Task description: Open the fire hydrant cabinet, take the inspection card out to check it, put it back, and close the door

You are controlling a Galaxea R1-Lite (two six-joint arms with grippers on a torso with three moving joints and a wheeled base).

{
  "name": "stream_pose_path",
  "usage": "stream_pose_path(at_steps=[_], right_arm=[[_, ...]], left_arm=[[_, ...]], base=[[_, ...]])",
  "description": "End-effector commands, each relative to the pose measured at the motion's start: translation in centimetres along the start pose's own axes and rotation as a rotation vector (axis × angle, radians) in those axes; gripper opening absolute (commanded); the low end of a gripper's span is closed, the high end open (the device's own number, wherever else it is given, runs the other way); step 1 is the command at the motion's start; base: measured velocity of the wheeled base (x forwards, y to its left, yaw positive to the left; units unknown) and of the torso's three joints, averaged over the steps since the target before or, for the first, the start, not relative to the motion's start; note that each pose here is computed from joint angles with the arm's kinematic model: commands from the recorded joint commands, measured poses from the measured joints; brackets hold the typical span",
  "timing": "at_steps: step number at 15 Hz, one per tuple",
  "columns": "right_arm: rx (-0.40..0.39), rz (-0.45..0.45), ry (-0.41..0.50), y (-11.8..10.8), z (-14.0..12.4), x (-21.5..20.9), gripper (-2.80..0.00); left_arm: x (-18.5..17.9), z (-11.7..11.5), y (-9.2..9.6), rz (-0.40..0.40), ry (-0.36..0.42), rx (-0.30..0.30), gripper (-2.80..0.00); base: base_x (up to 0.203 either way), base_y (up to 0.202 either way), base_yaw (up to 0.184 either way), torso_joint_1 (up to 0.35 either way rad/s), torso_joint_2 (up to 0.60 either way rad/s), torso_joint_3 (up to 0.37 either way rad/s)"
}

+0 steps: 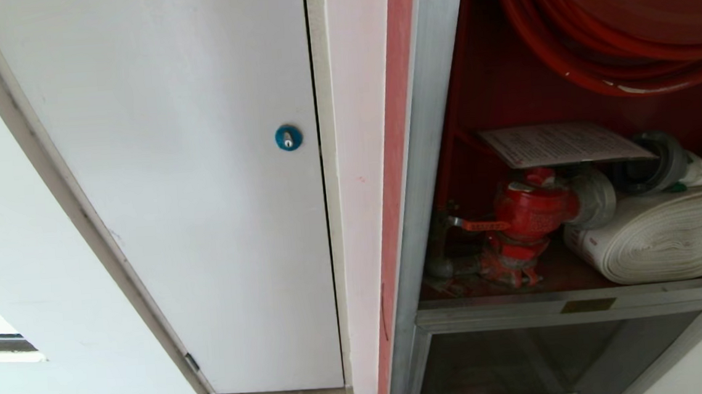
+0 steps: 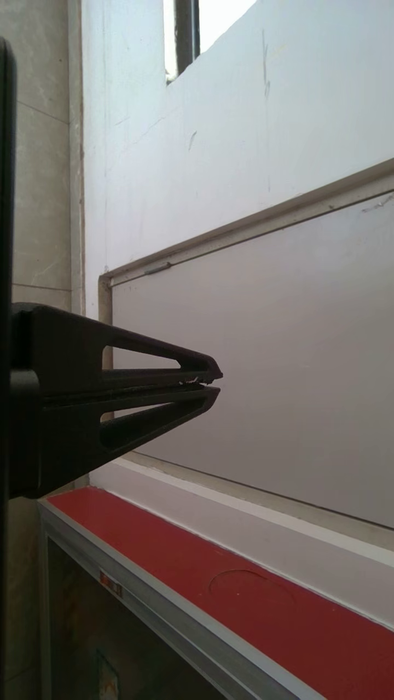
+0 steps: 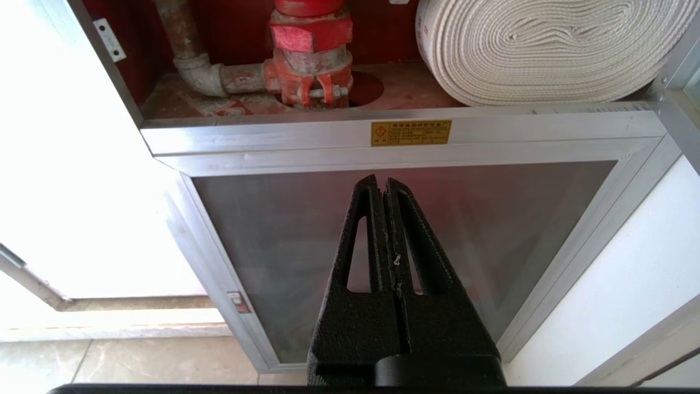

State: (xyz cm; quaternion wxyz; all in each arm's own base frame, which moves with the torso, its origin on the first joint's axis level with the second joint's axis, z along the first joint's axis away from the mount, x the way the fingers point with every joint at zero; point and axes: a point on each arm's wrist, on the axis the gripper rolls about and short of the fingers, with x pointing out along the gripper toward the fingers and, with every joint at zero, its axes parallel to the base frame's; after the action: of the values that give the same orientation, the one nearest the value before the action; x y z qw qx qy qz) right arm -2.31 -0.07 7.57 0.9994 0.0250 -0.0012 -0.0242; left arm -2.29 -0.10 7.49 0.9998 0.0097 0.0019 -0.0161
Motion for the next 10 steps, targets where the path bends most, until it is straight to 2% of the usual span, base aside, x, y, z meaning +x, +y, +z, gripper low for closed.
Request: stream_pose_path(at_steps=[1, 10], right_arm=[[0.001, -0.001, 0.001, 0.00, 0.00, 0.01, -2.80], [0.001, -0.001, 0.001, 0.00, 0.00, 0.01, -2.80]], left_arm=[[0.01, 0.00, 0.00, 0.000, 0.002, 0.000, -2.80], [0.01, 0.00, 0.00, 0.000, 0.002, 0.000, -2.80]], base=[[0.000, 0.000, 0.000, 0.000, 0.00, 0.000], [0.000, 0.000, 0.000, 0.000, 0.00, 0.000]])
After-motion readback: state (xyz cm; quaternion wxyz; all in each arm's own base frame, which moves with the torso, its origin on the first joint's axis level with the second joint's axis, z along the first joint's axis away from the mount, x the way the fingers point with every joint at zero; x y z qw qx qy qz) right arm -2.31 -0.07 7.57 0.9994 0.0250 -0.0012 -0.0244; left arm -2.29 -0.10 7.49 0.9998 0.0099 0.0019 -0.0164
